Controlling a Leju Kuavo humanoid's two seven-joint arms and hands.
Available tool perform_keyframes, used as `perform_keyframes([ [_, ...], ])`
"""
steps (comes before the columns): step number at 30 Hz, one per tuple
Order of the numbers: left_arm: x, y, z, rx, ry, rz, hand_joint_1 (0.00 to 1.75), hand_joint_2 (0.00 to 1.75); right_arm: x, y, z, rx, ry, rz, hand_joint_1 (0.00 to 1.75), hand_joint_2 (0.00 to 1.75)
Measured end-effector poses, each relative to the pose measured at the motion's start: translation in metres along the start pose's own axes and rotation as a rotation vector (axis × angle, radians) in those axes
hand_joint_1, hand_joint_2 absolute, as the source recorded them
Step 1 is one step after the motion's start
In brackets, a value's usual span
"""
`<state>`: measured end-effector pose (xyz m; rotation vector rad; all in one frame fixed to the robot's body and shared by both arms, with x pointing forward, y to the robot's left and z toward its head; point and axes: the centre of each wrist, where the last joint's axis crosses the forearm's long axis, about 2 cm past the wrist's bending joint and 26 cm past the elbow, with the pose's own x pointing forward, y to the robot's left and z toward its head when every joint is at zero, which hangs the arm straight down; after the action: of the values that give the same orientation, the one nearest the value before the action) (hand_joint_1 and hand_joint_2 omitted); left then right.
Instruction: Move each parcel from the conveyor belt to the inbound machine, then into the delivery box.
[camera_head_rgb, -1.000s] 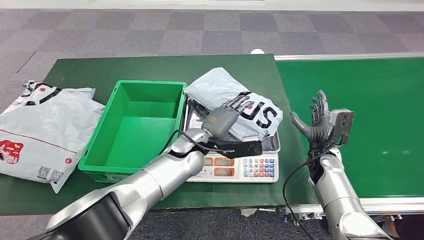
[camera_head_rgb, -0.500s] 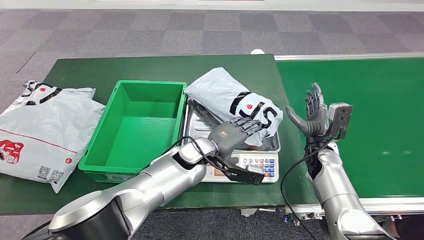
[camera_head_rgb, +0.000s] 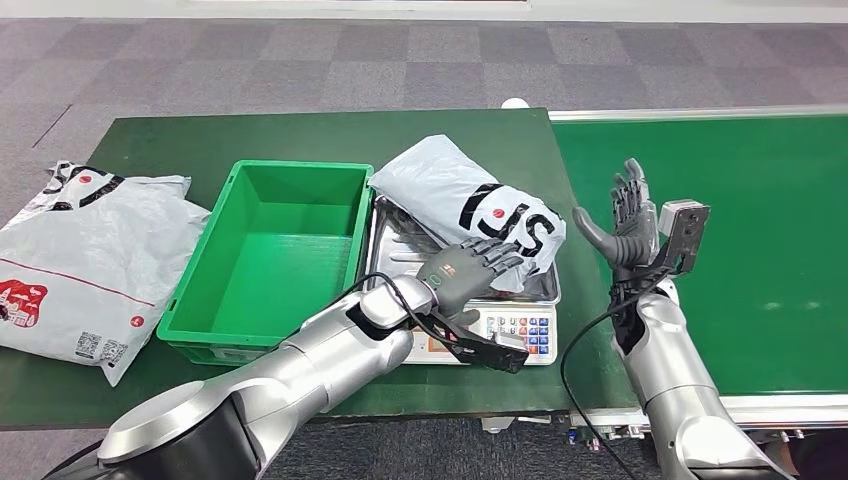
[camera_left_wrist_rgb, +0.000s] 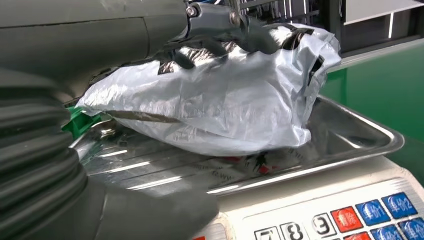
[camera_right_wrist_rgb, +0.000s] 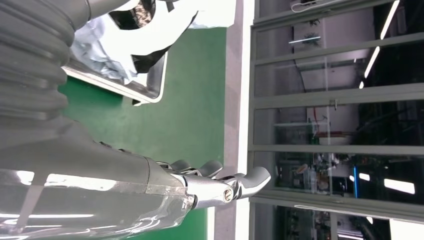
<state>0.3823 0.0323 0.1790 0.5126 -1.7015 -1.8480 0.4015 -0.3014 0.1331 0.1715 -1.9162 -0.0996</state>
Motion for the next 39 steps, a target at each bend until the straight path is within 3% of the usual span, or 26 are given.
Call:
perform_keyframes([
  [1,0.000,0.000,0.000,0.011,0.001,0.006,0.29,1.75,0.001,0.001,-0.001,0.004,0.001,0.001,0.00,1.75],
  [2,0.000,0.001,0.000,0.029,0.003,0.018,0.00,1.75,0.001,0.002,-0.002,0.009,0.002,0.003,0.00,1.75],
  [12,-0.016,0.013,0.002,0.343,0.030,0.544,0.00,1.75,0.004,0.007,-0.008,0.004,0.015,0.081,0.00,1.75],
  [20,-0.023,0.019,0.003,0.466,-0.003,1.002,0.00,1.75,-0.007,-0.005,0.016,-0.012,0.045,0.345,0.00,1.75],
  [25,-0.028,0.018,0.005,0.488,-0.023,1.158,0.00,1.75,-0.006,-0.024,0.015,-0.005,0.146,0.456,0.00,1.75],
  [33,-0.031,0.012,0.008,0.494,-0.015,1.267,0.00,1.75,0.004,-0.074,-0.004,0.046,0.377,0.611,0.00,1.75],
  [39,-0.030,0.011,0.009,0.502,-0.013,1.311,0.00,1.75,0.012,-0.090,-0.015,0.088,0.398,0.620,0.00,1.75],
])
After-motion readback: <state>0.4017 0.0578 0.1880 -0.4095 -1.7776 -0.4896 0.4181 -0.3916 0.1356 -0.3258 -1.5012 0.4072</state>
